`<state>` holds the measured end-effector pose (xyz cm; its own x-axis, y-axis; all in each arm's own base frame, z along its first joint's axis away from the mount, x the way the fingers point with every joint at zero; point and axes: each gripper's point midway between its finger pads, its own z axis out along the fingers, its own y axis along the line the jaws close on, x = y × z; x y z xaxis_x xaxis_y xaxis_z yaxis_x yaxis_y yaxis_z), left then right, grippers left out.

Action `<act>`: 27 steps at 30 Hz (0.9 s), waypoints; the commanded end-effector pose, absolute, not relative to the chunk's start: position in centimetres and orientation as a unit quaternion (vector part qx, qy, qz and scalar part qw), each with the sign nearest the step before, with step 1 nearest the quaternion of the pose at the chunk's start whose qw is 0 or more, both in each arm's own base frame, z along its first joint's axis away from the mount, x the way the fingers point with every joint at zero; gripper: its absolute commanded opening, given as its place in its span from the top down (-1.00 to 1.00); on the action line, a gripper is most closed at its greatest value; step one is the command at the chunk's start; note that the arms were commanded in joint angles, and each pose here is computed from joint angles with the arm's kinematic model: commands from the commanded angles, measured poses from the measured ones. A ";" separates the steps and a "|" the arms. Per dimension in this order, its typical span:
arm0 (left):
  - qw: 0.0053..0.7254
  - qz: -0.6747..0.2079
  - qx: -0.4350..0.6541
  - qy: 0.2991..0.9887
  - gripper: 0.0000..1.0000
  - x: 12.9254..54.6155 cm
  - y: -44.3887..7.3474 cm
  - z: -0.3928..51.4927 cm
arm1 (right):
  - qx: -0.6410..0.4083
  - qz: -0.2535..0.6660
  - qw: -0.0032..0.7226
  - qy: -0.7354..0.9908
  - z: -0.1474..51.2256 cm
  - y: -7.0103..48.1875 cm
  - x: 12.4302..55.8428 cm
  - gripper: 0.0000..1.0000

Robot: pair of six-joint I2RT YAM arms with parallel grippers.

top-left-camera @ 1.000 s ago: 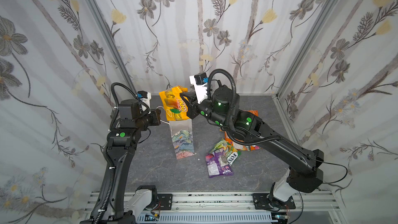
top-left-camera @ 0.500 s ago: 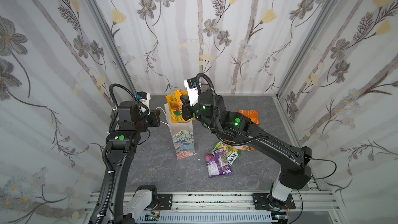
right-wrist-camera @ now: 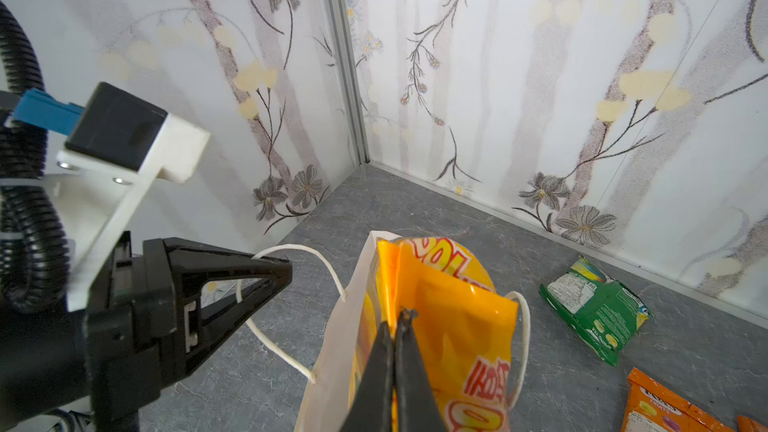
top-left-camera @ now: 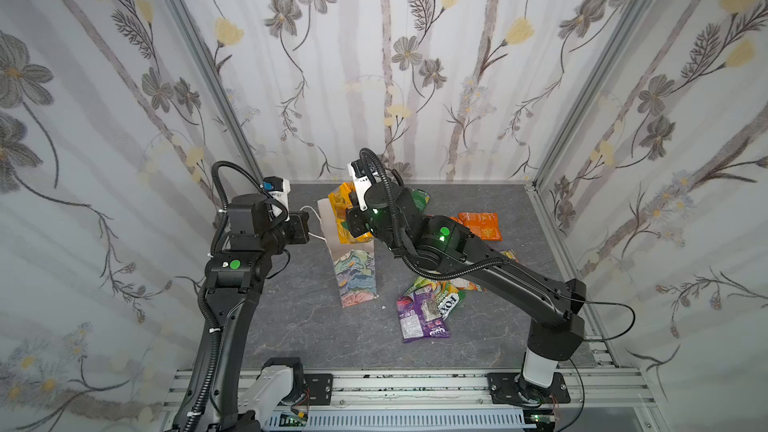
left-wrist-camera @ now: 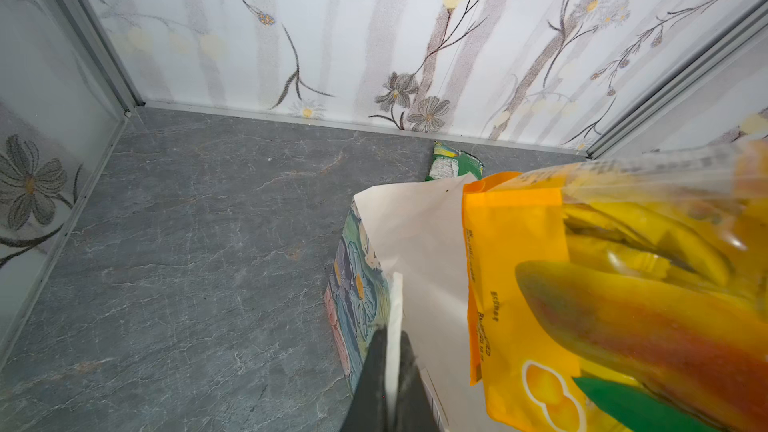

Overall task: Place the snacks into the paper bag
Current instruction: 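Lower the yellow bag into the paper bag held by the left gripper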

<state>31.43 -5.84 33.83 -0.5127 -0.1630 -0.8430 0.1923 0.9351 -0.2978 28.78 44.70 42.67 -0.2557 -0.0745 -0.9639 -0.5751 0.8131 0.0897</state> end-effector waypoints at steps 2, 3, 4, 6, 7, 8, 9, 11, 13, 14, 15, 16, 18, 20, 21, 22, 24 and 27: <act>0.505 -0.176 0.014 0.845 1.00 31.8 -5.8 34.3 | -0.212 0.240 0.584 0.746 43.8 45.7 29.0 1.00; 0.504 -0.176 0.014 0.845 1.00 31.8 -5.8 34.2 | -0.213 0.240 0.583 0.747 43.8 45.9 29.0 1.00; 0.504 -0.176 0.015 0.845 1.00 31.8 -5.8 34.2 | -0.215 0.238 0.581 0.748 43.6 46.1 29.1 1.00; 0.507 -0.174 0.015 0.844 1.00 31.7 -5.8 34.4 | -0.216 0.228 0.579 0.752 43.1 46.4 29.4 1.00; 0.507 -0.173 0.014 0.844 1.00 31.7 -5.7 34.4 | -0.220 0.223 0.578 0.753 42.7 46.5 29.5 1.00; 0.509 -0.172 0.014 0.843 1.00 31.6 -5.7 34.5 | -0.222 0.218 0.577 0.755 42.4 46.6 29.6 1.00; 0.510 -0.172 0.013 0.843 1.00 31.6 -5.7 34.5 | -0.222 0.211 0.577 0.757 42.1 46.5 29.8 1.00; 0.508 -0.175 0.014 0.843 1.00 31.6 -5.8 34.4 | -0.222 0.202 0.578 0.759 41.6 46.6 30.0 1.00; 0.506 -0.177 0.015 0.844 1.00 31.6 -5.8 34.3 | -0.221 0.198 0.577 0.761 41.4 46.6 30.2 1.00; 0.506 -0.176 0.014 0.844 1.00 31.6 -5.8 34.3 | -0.222 0.197 0.576 0.761 41.3 46.6 30.2 1.00; 0.507 -0.175 0.014 0.844 1.00 31.6 -5.8 34.4 | -0.221 0.196 0.576 0.762 41.2 46.7 30.2 1.00; 0.508 -0.173 0.014 0.843 1.00 31.5 -5.7 34.5 | -0.222 0.193 0.575 0.764 41.0 46.6 30.3 1.00; 0.510 -0.171 0.013 0.843 1.00 31.5 -5.6 34.6 | -0.220 0.187 0.575 0.766 40.9 46.5 30.4 1.00; 0.510 -0.170 0.012 0.843 1.00 31.5 -5.6 34.6 | -0.223 0.177 0.573 0.769 40.3 46.5 30.6 1.00; 0.510 -0.170 0.013 0.843 1.00 31.5 -5.6 34.6 | -0.223 0.174 0.571 0.770 40.1 46.5 30.7 1.00; 0.509 -0.170 0.012 0.844 1.00 31.5 -5.6 34.5 | -0.225 0.170 0.569 0.773 39.7 46.5 30.8 1.00; 0.509 -0.170 0.012 0.844 1.00 31.4 -5.6 34.5 | -0.230 0.164 0.563 0.777 38.9 46.6 31.0 1.00; 0.510 -0.169 0.012 0.844 1.00 31.3 -5.5 34.5 | -0.232 0.155 0.559 0.781 38.3 46.5 31.3 1.00</act>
